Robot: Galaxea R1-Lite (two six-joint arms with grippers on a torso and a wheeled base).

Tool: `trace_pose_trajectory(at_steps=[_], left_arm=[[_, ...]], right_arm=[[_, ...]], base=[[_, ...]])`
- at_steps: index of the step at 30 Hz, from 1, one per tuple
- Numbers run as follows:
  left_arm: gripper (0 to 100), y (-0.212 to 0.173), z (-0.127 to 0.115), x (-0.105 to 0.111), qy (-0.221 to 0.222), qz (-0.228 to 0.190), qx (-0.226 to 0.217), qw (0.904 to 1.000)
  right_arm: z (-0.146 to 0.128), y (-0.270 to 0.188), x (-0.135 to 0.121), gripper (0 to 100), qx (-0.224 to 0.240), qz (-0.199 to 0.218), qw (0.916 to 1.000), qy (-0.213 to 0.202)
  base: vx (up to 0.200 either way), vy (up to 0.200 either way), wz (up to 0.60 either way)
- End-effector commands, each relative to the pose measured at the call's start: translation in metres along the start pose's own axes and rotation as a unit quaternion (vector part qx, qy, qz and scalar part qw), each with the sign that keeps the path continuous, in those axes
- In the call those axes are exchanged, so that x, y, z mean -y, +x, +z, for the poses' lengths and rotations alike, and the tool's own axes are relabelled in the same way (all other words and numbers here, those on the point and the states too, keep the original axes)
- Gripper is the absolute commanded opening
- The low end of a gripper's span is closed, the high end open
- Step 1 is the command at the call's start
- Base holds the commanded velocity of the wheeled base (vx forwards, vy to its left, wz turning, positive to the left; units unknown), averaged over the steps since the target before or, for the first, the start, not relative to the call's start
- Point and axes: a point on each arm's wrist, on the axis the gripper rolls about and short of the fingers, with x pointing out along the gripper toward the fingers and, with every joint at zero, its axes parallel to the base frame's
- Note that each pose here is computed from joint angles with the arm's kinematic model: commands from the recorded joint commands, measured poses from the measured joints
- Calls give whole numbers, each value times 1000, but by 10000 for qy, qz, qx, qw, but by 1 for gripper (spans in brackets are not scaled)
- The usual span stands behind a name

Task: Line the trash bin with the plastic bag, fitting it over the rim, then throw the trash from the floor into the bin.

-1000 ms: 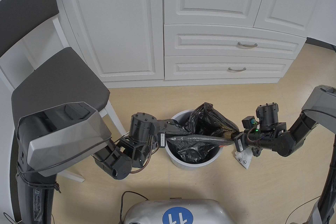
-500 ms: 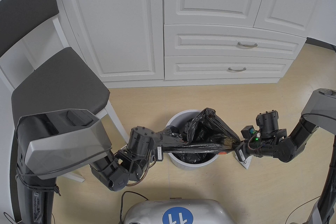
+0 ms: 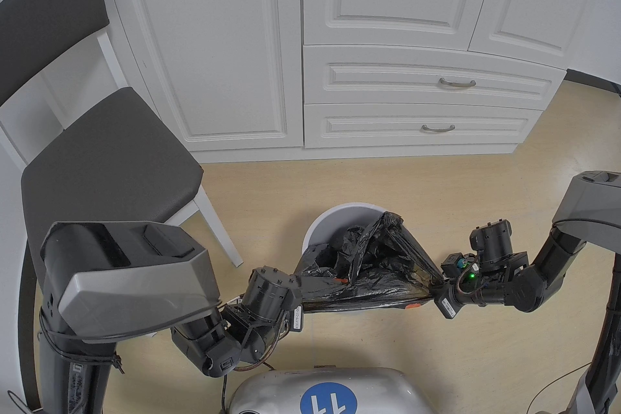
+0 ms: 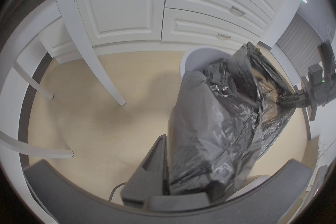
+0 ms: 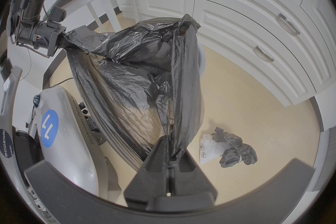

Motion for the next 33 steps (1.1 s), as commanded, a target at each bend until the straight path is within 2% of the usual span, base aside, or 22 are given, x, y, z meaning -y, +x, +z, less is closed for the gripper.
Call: trace_pose_trajectory(at_steps=[1,8,11,12,14,15,18,23,24,30,33], left_arm=[[0,23,-22,2,148,73,-247,9996],[0,31,-15,6,113,29,-159,9998],[0,35,-10,3,190,50,-91,9998],[0,35,-4,0,164,57,13,9998],[0,32,2,1,132,29,94,9999],[0,29,6,2,115,8,155,9998],[0,15,18,3,95,-87,259,9996],[0,-4,11,-2,432,-152,67,9989],[100,-11,6,-4,614,-166,-10,9980],[100,-28,8,-7,694,-204,-10,9974],[100,-51,9,-6,1070,-327,-23,9937]], right_arm=[[-13,26,-14,0,-355,161,9992,-84],[-18,50,-21,0,-553,75,9984,-117],[-17,58,-20,0,-461,-108,9989,-63],[-12,58,-17,0,-220,-309,9993,65],[-8,55,-15,0,-68,-387,9992,119],[-5,53,-14,100,9,-421,9990,120],[2,39,-9,100,145,-476,9986,150],[7,17,-6,100,255,-474,9984,157],[9,6,-5,100,361,-408,9984,161],[17,-5,-1,100,603,-413,9972,173],[21,-4,0,100,684,-425,9963,306]], base=[[0,0,0],[0,0,0],[0,0,0],[0,0,0],[0,0,0],[0,0,0],[0,0,0],[0,0,0],[0,0,0],[0,0,0],[0,0,0]])
